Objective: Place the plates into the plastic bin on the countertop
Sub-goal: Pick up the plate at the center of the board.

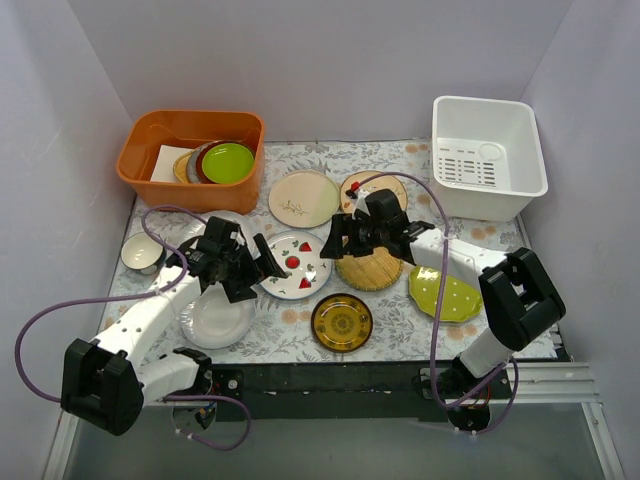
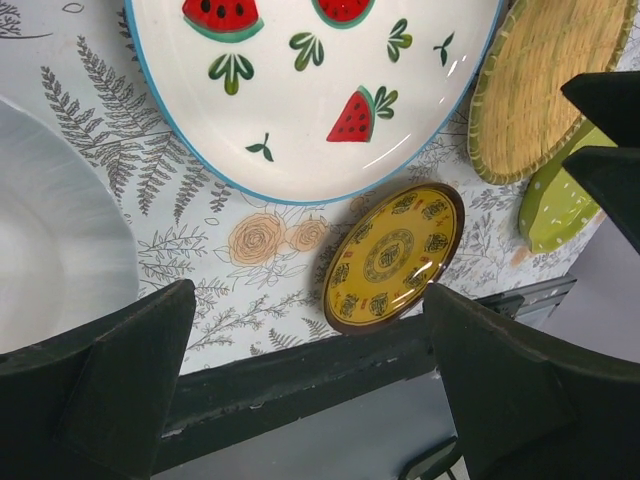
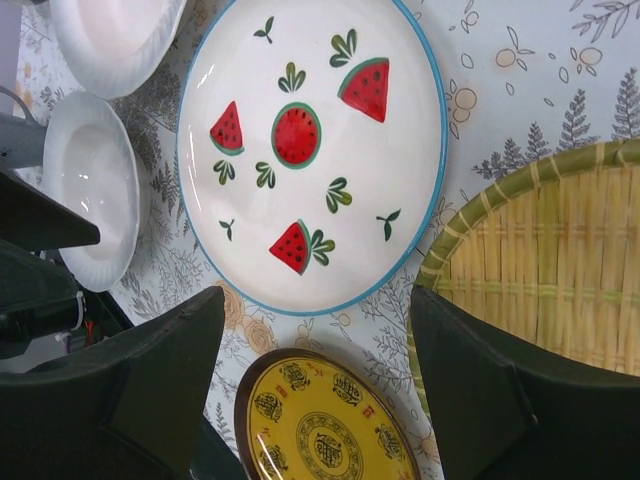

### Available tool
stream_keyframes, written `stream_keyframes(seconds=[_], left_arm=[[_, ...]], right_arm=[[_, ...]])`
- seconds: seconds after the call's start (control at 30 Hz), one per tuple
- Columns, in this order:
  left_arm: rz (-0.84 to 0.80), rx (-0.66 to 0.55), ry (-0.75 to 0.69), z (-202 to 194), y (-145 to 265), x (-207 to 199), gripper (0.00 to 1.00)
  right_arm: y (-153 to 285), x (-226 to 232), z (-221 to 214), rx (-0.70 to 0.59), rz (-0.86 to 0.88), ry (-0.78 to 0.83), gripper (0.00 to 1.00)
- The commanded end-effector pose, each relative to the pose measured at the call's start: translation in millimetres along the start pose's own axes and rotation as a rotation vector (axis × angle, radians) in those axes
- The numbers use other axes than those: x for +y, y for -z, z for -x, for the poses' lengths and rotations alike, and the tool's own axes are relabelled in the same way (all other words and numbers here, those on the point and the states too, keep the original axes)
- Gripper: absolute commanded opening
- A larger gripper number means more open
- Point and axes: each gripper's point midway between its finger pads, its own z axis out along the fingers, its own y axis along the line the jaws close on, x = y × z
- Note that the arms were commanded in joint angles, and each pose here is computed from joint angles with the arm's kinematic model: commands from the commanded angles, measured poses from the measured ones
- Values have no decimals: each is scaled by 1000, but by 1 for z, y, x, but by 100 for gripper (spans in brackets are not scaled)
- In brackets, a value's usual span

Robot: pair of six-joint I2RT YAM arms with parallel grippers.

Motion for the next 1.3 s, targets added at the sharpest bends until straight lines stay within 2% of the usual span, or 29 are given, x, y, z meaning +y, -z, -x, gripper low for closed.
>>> stream_keyframes(seconds=[0.0,0.2,0.53,1.27], left_arm=[[15,-55,38,3,4,4,98],[48,-60,80,7,-4,9,98],[94,-46,90,9,-20,17,98],[145,-27,93,16,-47,26,98]], right_arm=[[-8,20,43,-104,53,93,82],[-28,22,65,-116,63,124,78],[-63,-2,51,-42,40,134,73],[-95,-29,39,14,15,112,71]])
